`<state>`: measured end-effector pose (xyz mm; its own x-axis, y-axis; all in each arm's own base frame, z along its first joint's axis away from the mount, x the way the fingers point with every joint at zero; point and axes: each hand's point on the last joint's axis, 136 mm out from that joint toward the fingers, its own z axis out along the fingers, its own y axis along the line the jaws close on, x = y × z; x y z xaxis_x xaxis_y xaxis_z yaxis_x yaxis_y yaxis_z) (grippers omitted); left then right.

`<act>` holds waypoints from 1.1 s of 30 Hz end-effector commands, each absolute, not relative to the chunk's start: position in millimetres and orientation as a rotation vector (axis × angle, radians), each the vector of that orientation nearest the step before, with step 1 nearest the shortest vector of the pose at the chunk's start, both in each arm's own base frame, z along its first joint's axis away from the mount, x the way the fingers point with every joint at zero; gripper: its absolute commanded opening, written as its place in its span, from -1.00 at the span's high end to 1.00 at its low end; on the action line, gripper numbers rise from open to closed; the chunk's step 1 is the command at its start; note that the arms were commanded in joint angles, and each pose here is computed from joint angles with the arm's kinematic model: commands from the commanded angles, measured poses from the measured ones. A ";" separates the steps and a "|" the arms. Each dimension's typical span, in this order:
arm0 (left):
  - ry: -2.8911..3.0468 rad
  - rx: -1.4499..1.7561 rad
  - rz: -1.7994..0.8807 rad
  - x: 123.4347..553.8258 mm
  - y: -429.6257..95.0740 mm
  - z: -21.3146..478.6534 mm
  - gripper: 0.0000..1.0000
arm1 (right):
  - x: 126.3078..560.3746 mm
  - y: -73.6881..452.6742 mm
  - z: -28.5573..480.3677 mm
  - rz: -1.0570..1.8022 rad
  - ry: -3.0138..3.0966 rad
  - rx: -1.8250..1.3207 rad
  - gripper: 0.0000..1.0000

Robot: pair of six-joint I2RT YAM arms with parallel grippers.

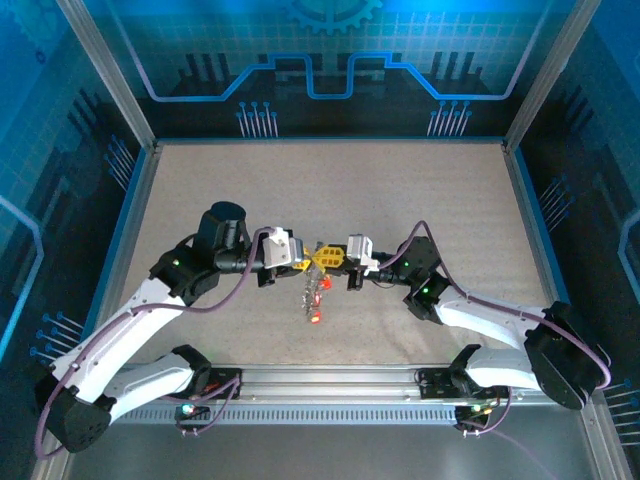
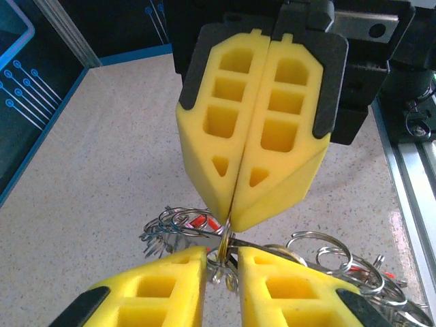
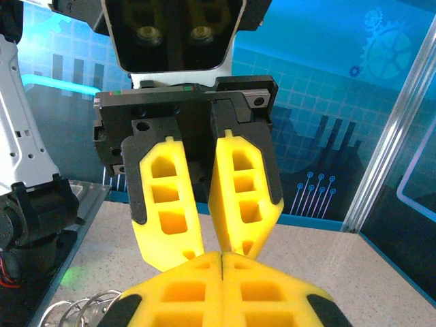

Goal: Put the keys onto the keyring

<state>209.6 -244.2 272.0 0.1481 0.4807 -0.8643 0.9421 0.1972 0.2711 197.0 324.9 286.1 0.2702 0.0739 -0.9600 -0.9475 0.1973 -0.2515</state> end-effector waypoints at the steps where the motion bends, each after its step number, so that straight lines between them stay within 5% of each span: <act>1: 1.448 1.442 -0.625 204.8 -246.7 285.5 0.60 | 189.7 325.6 310.3 0.914 0.925 -1.113 1.00; 10: 1.445 1.466 -0.655 202.5 -250.0 282.9 0.62 | 188.8 323.0 311.1 0.908 0.921 -1.105 1.00; 14: 1.468 1.501 -0.647 199.9 -247.2 279.7 1.00 | 189.0 323.6 309.7 0.905 0.924 -1.112 1.00; 23: 1.612 1.673 -0.368 203.7 -214.7 277.3 1.00 | 193.6 315.5 282.9 0.700 1.064 -1.306 0.54; 33: 1.744 1.950 -0.085 199.4 -198.2 270.9 1.00 | 196.3 321.9 272.8 0.713 1.104 -1.327 0.47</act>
